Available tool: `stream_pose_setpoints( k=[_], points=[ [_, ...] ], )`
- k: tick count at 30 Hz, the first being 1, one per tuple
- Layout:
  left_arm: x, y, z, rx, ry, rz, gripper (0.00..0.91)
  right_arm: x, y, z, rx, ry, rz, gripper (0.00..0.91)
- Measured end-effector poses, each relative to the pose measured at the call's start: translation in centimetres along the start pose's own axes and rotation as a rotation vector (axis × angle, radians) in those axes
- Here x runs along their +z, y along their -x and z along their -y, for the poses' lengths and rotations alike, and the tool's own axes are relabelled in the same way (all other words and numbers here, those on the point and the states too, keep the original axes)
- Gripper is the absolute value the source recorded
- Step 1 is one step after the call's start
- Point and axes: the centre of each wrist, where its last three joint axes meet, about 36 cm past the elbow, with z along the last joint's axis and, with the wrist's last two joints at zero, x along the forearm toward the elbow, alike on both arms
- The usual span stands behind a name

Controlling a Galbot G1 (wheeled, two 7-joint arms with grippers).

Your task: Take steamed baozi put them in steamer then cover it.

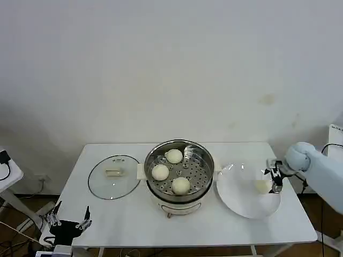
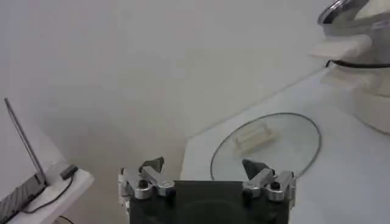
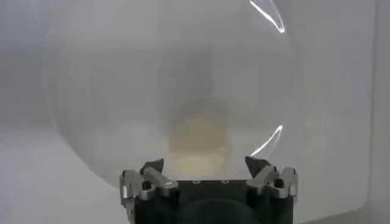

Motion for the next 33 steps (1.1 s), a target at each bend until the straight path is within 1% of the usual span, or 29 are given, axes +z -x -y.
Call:
stream_pose_setpoints(
  k=[3, 4, 13, 14, 15, 16, 19, 28, 33],
  points=[
    [0.0, 0.0, 0.0, 0.0, -0.001, 0.0, 0.907, -0.1, 0.7, 0.1, -0.005, 0.01, 0.002, 0.907],
    [0.0, 0.0, 0.0, 0.0, -0.001, -0.001, 0.907, -0.1, 0.8, 0.1, -0.004, 0.013, 0.002, 0.887],
    [-0.1, -0.2, 0.0, -0.001, -0.002, 0.002, 0.907, -0.5, 1.8, 0.4, -0.006, 0.03, 0.004, 0.806],
    [-0.1, -0.2, 0.0, -0.001, -0.002, 0.002, 0.907, -0.6, 1.9, 0.4, -0.007, 0.031, 0.003, 0.776],
    [-0.2, -0.2, 0.0, -0.001, -0.002, 0.003, 0.907, -0.5, 1.9, 0.4, -0.006, 0.032, 0.002, 0.776],
    [-0.2, -0.2, 0.0, -0.001, -0.002, 0.003, 0.907, -0.6, 2.0, 0.4, -0.006, 0.033, 0.002, 0.705],
    [-0.2, -0.1, 0.0, -0.002, -0.003, 0.003, 0.907, -0.6, 2.0, 0.4, -0.006, 0.033, 0.002, 0.685],
    [-0.1, -0.2, -0.1, -0.003, 0.0, 0.002, 0.907, -0.4, 1.5, 0.4, -0.002, 0.039, 0.0, 0.685],
    [-0.2, -0.1, -0.1, -0.004, 0.001, 0.005, 0.907, -0.6, -0.3, 0.8, 0.016, 0.031, 0.006, 0.685]
  ],
)
